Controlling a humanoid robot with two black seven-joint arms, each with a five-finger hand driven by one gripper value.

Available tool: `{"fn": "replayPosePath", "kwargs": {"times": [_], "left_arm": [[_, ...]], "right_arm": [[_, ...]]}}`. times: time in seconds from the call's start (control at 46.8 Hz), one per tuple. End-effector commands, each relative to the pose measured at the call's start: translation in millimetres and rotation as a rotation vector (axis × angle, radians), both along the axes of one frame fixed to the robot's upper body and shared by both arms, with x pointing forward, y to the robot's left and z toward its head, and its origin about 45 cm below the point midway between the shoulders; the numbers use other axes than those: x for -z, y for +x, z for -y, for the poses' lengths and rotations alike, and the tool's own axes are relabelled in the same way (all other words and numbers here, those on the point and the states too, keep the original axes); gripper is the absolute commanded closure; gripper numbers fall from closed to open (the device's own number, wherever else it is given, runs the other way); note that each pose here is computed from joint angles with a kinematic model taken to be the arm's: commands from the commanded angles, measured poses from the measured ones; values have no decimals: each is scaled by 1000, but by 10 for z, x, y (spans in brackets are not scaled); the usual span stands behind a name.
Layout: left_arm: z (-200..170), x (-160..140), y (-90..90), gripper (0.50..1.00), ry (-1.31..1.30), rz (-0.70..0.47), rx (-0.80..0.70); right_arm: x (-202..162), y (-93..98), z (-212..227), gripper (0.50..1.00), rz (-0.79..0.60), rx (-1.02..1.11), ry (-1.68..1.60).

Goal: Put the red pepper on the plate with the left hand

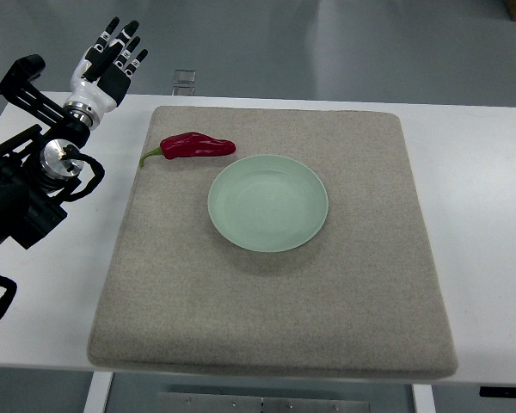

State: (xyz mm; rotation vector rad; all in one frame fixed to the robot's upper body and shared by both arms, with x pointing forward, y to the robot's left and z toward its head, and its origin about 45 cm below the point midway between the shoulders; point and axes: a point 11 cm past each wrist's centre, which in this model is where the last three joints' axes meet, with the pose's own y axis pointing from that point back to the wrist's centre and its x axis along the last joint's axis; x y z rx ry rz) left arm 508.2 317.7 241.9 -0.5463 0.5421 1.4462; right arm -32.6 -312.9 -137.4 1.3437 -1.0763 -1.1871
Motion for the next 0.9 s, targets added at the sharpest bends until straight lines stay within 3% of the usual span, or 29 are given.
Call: {"fn": "replayPosePath", "kwargs": {"times": [0.0, 0.299, 0.877], "left_arm": [[2, -9, 3, 508, 6, 1, 2], [-77, -44, 1, 508, 98, 2, 20], [11, -66, 2, 514, 733, -1, 226]], "right_arm": [[0, 0, -1, 572, 0, 0, 1], [0, 0, 0, 572, 0, 0, 0], [0, 0, 0, 570, 0, 0, 0]]}}
